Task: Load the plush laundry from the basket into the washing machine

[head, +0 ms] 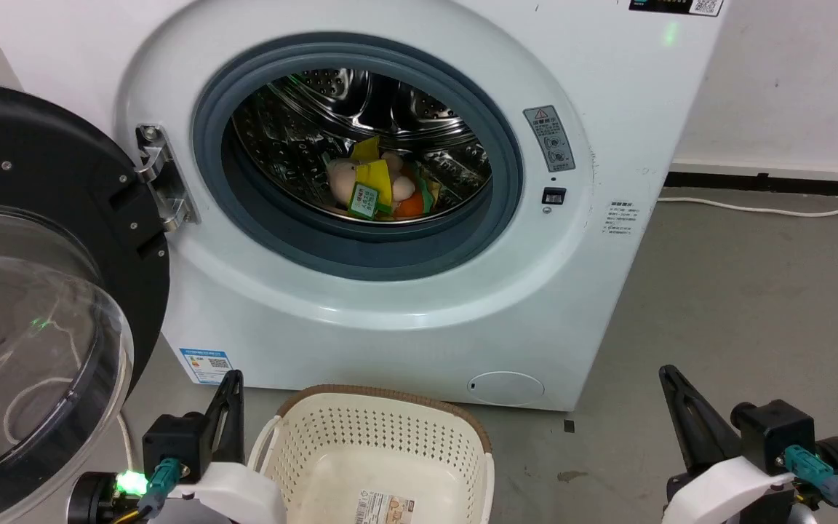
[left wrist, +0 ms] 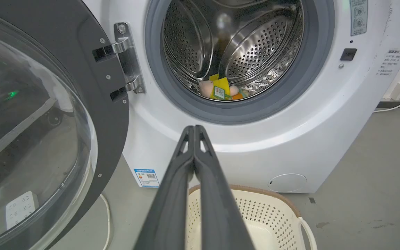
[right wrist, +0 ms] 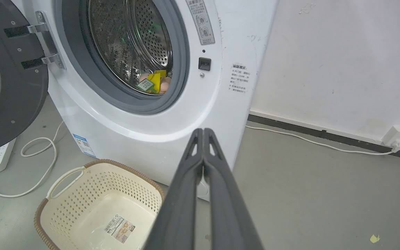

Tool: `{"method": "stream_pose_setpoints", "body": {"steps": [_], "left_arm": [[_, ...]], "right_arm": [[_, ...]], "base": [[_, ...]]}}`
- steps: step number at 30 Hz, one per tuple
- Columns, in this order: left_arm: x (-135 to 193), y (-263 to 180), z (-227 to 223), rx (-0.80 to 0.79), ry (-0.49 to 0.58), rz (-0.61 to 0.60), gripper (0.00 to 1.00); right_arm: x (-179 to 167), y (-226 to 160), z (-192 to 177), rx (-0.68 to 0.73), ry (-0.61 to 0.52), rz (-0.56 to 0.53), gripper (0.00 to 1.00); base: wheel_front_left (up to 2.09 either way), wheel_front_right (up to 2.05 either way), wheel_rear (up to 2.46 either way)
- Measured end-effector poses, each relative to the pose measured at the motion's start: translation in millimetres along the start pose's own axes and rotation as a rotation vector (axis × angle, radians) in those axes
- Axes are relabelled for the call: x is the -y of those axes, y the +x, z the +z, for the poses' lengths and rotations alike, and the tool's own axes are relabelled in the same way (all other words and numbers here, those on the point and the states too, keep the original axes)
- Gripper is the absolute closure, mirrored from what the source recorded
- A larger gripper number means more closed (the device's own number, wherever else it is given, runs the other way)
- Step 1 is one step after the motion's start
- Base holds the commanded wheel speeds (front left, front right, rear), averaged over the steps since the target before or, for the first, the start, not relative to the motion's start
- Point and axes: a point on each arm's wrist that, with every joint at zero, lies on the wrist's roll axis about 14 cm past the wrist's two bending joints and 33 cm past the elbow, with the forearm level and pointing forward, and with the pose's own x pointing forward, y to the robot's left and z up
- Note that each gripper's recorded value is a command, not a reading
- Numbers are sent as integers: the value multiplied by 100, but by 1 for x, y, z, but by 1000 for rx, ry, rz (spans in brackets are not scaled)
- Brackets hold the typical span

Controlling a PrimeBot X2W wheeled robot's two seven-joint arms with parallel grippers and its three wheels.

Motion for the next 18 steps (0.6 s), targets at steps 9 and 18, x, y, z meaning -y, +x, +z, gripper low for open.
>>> {"method": "stream_pose_setpoints", "body": {"steps": [9, 18], "left_arm": [[0, 0, 0, 0, 0, 2, 100], [-1, 0, 0, 1, -1, 2, 100]], "right_arm": [[0, 0, 0, 0, 0, 0, 100], [0, 0, 0, 0, 0, -1, 100]], "base": [[0, 0, 0], [0, 0, 0]]}}
